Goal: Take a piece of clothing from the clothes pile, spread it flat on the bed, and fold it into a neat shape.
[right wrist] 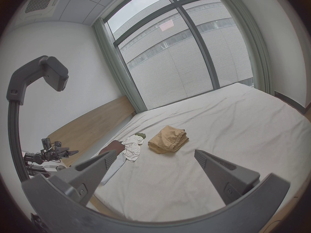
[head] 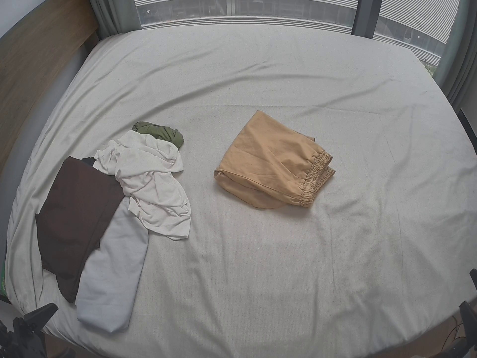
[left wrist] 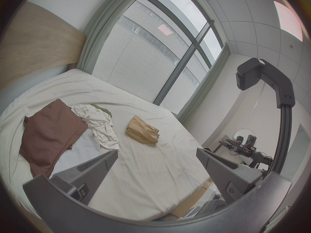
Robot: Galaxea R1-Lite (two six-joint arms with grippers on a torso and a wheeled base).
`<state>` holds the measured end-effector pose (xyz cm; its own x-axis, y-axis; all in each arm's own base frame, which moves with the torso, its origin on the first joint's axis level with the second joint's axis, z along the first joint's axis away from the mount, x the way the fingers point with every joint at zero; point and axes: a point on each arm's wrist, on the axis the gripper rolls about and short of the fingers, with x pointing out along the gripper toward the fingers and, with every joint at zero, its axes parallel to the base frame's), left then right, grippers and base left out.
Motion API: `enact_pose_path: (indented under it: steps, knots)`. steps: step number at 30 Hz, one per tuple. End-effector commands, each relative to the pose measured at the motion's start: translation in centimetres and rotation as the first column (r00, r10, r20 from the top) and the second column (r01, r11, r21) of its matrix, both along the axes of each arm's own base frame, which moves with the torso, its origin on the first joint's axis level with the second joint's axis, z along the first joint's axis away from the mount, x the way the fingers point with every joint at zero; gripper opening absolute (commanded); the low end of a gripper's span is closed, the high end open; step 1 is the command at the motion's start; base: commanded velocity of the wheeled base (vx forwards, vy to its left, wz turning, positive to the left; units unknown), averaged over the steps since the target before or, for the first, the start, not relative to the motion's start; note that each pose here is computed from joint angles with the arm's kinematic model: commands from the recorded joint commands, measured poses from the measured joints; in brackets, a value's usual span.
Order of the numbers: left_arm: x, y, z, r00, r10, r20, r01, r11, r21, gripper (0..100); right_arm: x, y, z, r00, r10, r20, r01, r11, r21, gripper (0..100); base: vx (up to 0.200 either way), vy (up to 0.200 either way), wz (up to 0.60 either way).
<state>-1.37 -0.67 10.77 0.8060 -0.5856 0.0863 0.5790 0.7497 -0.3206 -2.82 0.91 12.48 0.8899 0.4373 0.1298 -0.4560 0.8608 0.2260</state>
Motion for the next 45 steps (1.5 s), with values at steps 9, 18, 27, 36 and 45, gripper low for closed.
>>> enact_pose_path:
  steps: [9,18,27,36,45]
  knots:
    - [-0.5,0.0,-1.3,0.99,0.086,0.109,-0.103,0.981,0.167,100,0.4,-0.3,-4.3,0.982,-0.186,0.024,0.187,0.962,-0.198,100,0.0,0.0,0.0]
    - [-0.3,0.2,-1.9,0.948,0.308,0.079,-0.318,0.925,0.209,100,0.6,-0.9,-4.5,0.883,-0.47,0.007,0.461,0.862,-0.213,100,0.0,0.0,0.0]
    - [-0.9,0.3,-2.5,0.886,0.445,0.132,-0.464,0.859,0.216,100,0.6,-1.0,-4.9,0.882,-0.471,-0.026,0.45,0.858,-0.249,100,0.0,0.0,0.0]
    - [-0.9,0.4,-2.5,0.856,0.477,0.199,-0.517,0.802,0.3,100,0.6,-1.0,-4.9,0.883,-0.469,-0.025,0.449,0.859,-0.246,100,0.0,0.0,0.0]
    - [-0.9,0.6,-3.3,0.809,0.577,0.11,-0.578,0.749,0.323,100,0.6,-0.9,-4.9,0.888,-0.46,-0.021,0.441,0.862,-0.249,100,0.0,0.0,0.0]
